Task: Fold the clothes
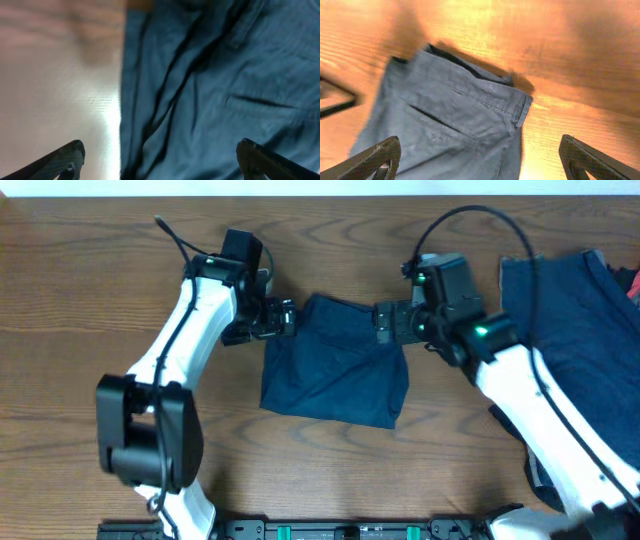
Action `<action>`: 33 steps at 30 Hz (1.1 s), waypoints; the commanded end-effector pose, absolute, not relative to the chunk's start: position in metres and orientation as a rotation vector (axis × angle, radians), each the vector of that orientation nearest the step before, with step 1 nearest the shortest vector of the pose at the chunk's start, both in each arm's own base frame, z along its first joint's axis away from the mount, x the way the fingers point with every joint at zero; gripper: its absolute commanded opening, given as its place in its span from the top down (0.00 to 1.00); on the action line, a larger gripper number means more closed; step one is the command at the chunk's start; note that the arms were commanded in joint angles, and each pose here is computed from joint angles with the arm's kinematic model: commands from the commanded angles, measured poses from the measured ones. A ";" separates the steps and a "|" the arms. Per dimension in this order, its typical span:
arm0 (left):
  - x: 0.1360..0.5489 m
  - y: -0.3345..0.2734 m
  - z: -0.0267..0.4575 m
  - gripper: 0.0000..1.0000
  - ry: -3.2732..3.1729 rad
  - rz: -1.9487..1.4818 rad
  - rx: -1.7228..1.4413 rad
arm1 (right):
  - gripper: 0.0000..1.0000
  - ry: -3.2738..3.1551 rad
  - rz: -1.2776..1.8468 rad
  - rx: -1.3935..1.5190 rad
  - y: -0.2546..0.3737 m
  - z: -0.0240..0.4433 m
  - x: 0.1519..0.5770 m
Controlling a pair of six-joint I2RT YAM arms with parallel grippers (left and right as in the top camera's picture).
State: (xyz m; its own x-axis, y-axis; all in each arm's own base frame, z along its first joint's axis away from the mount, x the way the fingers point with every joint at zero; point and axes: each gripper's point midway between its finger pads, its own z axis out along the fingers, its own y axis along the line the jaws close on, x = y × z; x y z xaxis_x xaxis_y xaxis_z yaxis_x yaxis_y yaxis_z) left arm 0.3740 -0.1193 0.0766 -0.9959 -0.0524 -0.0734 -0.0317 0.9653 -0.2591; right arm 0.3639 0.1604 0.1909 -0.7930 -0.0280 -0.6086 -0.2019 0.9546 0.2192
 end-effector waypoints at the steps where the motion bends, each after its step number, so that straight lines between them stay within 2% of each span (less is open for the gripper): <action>1: 0.376 -0.129 0.052 0.02 3.077 -0.492 -0.004 | 0.01 2.459 0.354 -0.178 0.156 0.201 0.357; 7: 0.374 -0.158 0.027 0.02 3.105 -0.747 0.002 | 0.01 2.506 0.339 -0.179 0.152 0.195 0.346; 12: 0.369 -0.173 0.019 0.02 3.122 -0.764 0.051 | 0.02 2.508 0.338 -0.179 0.152 0.195 0.346; 13: 0.367 -0.176 0.019 0.05 3.123 -0.764 0.065 | 0.01 2.509 0.338 -0.179 0.152 0.194 0.346; 15: 0.366 -0.184 0.019 0.42 3.118 -0.766 0.099 | 0.01 2.512 0.337 -0.179 0.151 0.194 0.345; 17: 0.366 -0.190 0.019 0.85 3.106 -0.768 0.128 | 0.01 2.514 0.337 -0.180 0.151 0.194 0.345; 18: 0.367 -0.193 0.019 0.95 3.100 -0.769 0.139 | 0.01 2.516 0.336 -0.179 0.151 0.193 0.345; 22: 0.375 -0.190 0.021 0.94 3.071 -0.741 0.140 | 0.01 2.531 0.331 -0.180 0.150 0.191 0.342; 26: 0.402 -0.163 0.039 0.94 3.013 -0.674 0.058 | 0.01 2.554 0.323 -0.181 0.148 0.188 0.338; 30: 0.440 -0.106 0.073 0.94 2.904 -0.565 -0.212 | 0.01 2.561 0.320 -0.181 0.148 0.187 0.336; 33: 0.460 -0.039 0.089 0.94 2.798 -0.456 -0.505 | 0.01 2.565 0.319 -0.180 0.147 0.186 0.336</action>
